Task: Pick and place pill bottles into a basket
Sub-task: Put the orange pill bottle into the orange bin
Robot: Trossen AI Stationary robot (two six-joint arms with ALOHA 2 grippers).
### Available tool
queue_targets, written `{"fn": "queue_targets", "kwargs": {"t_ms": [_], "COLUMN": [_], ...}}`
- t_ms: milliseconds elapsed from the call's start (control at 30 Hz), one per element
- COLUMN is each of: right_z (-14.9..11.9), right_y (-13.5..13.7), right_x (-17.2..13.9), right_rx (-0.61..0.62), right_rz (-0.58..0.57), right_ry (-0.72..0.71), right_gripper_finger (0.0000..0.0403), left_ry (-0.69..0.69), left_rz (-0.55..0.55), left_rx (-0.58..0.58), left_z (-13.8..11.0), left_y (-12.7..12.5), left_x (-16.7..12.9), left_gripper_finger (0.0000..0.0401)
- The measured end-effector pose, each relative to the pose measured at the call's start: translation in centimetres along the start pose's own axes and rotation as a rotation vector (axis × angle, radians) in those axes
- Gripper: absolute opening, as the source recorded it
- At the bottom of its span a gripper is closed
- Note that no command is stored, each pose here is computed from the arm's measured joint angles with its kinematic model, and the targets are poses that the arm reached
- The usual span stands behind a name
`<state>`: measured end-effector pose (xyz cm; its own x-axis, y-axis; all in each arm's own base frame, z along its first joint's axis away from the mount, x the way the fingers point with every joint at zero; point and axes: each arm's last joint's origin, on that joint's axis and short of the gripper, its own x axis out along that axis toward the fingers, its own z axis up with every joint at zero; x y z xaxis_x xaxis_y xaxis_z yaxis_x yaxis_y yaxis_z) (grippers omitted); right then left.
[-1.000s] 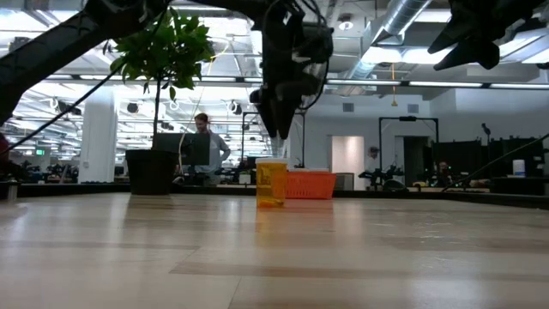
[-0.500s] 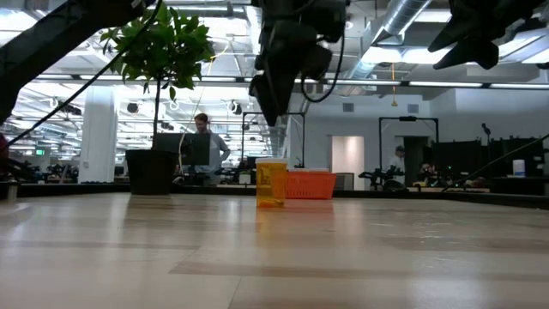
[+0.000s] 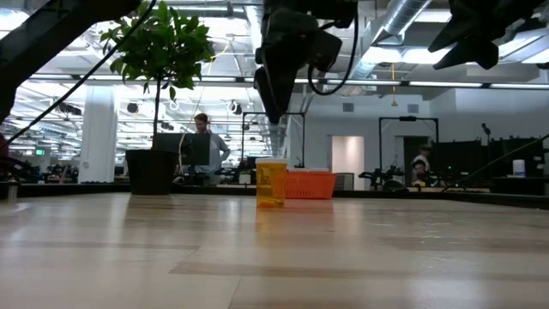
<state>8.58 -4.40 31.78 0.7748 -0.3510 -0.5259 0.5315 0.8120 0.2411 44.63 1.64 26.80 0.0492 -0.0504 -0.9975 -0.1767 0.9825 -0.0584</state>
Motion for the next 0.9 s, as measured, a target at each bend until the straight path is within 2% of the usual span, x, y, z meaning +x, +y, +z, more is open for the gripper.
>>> {"fn": "queue_targets", "kwargs": {"t_ms": [200,533,900], "right_z": [0.0,0.0,-0.39], "right_y": [0.0,0.0,-0.1], "right_x": [0.01,0.01,0.0], "right_rx": [-0.024,-0.026,-0.024], "right_rz": [0.0,0.0,-0.01], "right_ry": [0.0,0.001,0.04], "right_gripper_finger": [0.0232,0.0232,0.0232], "left_ry": [0.024,0.007,-0.03], "left_rz": [-0.066,-0.073,-0.066], "left_rx": [0.044,0.124,0.134], "left_z": [0.04,0.22,0.61], "left_y": [-0.21,0.21,0.48], "left_x": [0.94,0.92,0.9], "left_gripper_finger": [0.0262,0.0262,0.0262]}}
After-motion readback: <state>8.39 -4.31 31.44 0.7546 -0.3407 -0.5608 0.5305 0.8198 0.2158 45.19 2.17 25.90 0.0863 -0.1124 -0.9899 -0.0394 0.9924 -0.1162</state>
